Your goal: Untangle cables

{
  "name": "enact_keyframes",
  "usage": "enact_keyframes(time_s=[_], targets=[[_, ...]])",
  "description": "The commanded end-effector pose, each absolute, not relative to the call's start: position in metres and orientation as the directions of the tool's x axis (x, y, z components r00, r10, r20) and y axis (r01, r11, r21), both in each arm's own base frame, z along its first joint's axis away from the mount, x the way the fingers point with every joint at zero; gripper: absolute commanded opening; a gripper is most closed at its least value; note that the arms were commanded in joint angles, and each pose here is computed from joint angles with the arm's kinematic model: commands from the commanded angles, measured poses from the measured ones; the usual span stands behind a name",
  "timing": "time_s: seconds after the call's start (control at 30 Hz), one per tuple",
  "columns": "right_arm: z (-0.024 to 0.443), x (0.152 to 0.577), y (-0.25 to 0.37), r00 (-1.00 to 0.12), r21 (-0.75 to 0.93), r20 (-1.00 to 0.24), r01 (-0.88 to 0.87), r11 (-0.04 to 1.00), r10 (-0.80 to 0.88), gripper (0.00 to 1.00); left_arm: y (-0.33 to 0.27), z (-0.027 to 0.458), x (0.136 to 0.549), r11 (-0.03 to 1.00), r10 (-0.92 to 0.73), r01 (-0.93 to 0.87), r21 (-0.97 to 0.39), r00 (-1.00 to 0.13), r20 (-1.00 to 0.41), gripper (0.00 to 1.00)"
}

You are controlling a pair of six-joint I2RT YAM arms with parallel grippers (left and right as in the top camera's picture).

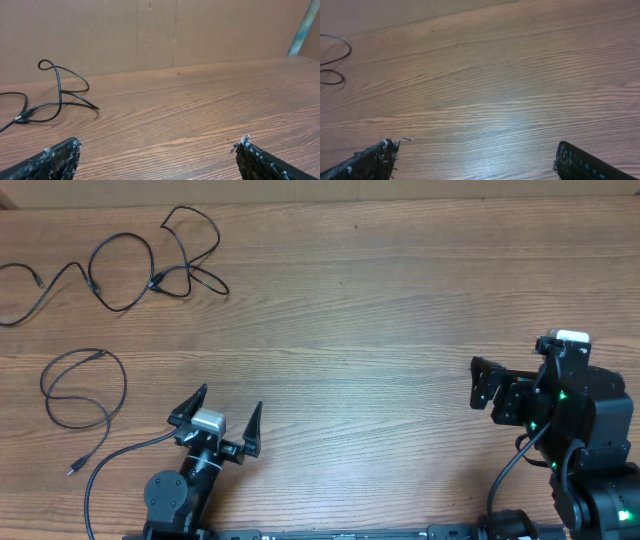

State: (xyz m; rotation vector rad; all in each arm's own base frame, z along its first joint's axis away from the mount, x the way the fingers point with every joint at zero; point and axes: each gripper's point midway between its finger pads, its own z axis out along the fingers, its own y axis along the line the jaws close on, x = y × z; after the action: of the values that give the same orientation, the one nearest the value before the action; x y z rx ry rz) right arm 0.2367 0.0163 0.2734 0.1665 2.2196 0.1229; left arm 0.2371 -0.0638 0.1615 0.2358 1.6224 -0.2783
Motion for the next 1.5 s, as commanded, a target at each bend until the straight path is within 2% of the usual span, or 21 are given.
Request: enact_keyframes(time_s=[0.0,0.7,0.87,1.1,1.47], targets=[[0.284,0.238,0.005,-0.568,0.107,-0.809,0.114,0.988,0.153,1.0,-0.062,0.161,0.237,0.95,-0.029,0.308,-0.049,-0.07,-0.997,1.0],[0.29,0.24,-0.004,-0.546,0.044,-0.831,0.129,0.991,0.108,1.0,-0.062,0.161,0.237,0.95,-0.029,0.308,-0.049,-0.07,-0.997,1.0],[0.285,0.221,-0.007,-0.567,0.04,-0.816,0.14,0.989,0.113,1.0,-0.062,0.161,0.237,0.95,-0.029,0.308,-0.049,-0.07,-0.997,1.0],[0.305,0.195,-0.01,-0.475,0.067,-0.871,0.134,0.989,0.124,1.0,-0.062,0.161,0.237,0.95,-0.029,0.308,-0.049,-0.07,-0.997,1.0],[0.312,0.149,-0.015,-0.398,0.086,-0.908,0.131,0.988,0.132,1.0,-0.062,0.161,0.237,0.95,-0.029,0.308,-0.049,-0.07,-0.997,1.0]])
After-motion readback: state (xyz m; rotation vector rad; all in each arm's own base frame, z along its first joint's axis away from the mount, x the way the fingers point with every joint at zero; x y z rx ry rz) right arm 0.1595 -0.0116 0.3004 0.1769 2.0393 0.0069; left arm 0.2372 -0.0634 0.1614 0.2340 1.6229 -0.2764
